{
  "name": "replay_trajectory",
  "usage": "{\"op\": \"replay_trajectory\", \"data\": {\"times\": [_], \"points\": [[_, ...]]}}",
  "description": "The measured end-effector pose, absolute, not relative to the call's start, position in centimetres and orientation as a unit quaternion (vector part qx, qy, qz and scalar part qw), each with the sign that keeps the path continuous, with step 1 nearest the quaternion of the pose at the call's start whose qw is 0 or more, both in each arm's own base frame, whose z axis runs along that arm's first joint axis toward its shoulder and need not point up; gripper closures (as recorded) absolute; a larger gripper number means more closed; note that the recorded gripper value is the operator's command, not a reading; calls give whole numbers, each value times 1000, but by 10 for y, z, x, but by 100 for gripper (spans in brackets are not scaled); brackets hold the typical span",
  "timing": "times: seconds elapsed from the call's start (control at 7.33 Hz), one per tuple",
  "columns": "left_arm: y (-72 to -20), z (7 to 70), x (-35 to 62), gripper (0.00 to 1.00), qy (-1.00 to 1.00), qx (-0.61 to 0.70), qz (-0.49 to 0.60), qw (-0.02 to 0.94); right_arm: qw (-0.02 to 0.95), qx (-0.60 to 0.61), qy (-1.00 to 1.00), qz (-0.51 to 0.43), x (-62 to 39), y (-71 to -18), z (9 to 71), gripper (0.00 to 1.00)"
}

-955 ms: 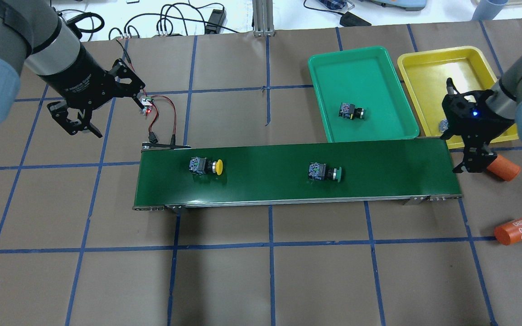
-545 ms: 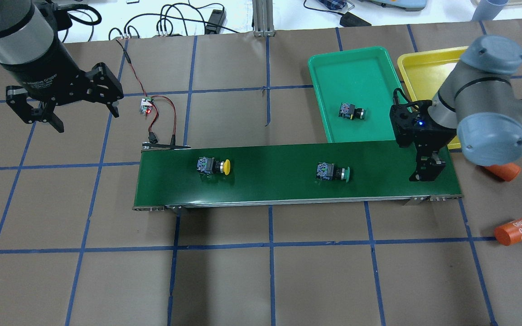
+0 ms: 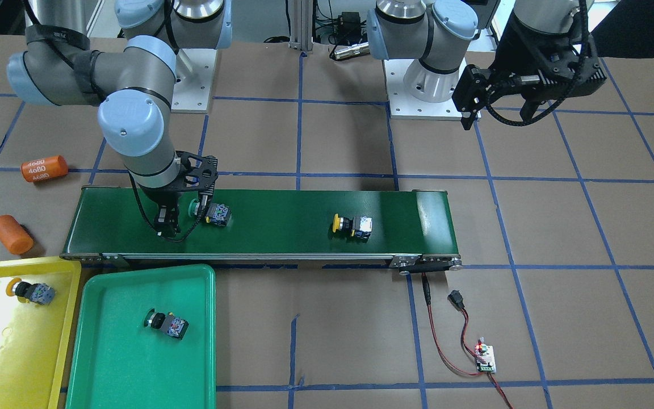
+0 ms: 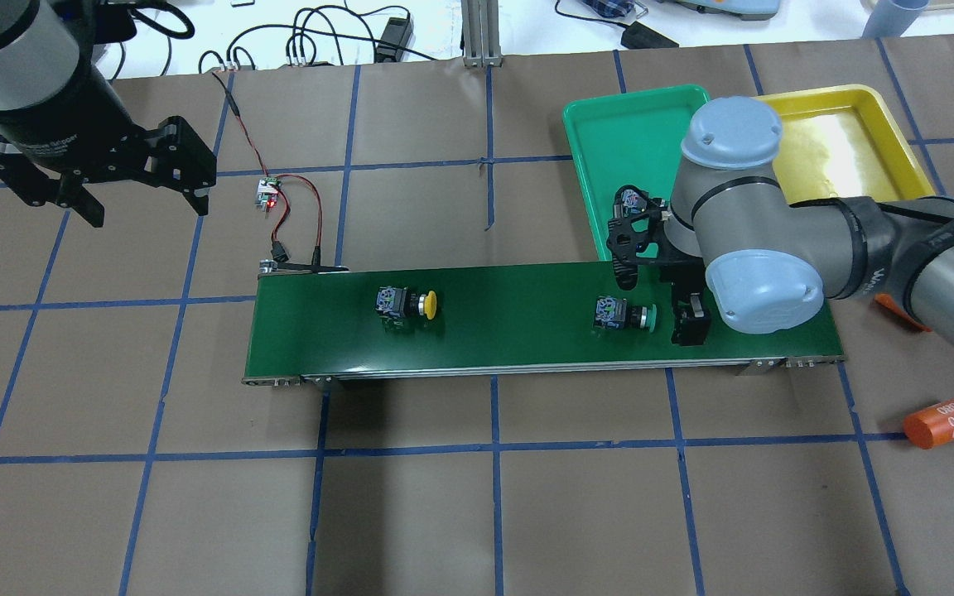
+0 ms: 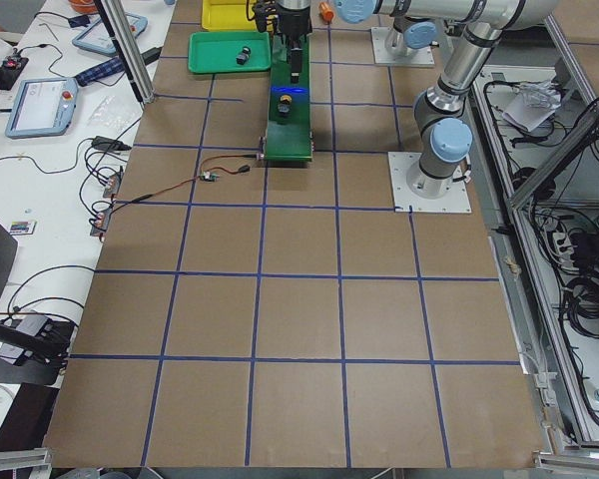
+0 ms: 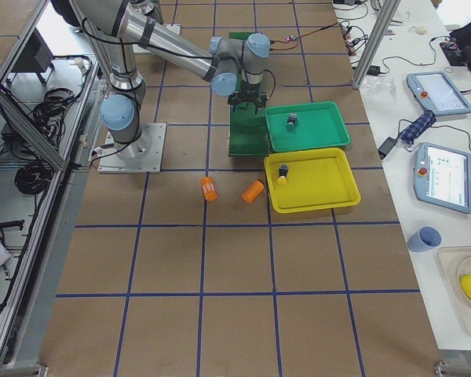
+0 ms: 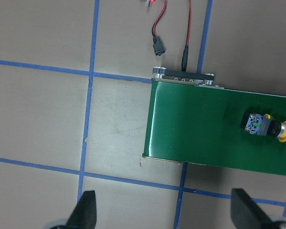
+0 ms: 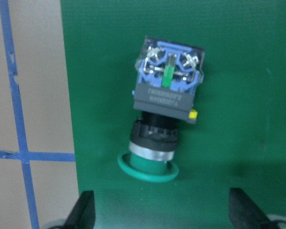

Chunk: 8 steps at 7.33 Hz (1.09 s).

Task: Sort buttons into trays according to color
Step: 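Grasp the green-capped button at the belt end and drop it in the green tray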

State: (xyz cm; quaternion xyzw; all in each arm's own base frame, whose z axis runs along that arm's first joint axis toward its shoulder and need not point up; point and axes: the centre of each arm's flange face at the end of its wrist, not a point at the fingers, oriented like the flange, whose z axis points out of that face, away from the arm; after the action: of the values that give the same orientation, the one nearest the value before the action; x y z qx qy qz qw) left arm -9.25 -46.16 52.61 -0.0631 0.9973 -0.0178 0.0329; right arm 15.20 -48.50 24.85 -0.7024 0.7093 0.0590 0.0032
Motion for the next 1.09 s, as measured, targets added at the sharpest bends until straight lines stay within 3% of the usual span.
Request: {"op": "replay_trajectory", "data": {"times": [0.14,0.27,0.41,0.55,0.68,1.09], "points": [[-457,528,-93,0,997,-62,-20,28,2,-700,712,61,158,-483,245,0],[-455,526,-94,0,998,-62,-18,26,4,-697,714,64,160,-480,241,37],[-456,521,-94,0,998,-63,-10,25,5,-696,715,66,160,-478,239,67],[-458,516,-94,0,998,-63,-2,25,3,-696,715,67,160,-478,238,81],[-459,513,-93,0,998,-64,5,24,-4,-697,714,72,158,-478,239,89],[-453,511,-91,0,997,-65,23,25,-42,-700,709,70,152,-500,261,90]]}}
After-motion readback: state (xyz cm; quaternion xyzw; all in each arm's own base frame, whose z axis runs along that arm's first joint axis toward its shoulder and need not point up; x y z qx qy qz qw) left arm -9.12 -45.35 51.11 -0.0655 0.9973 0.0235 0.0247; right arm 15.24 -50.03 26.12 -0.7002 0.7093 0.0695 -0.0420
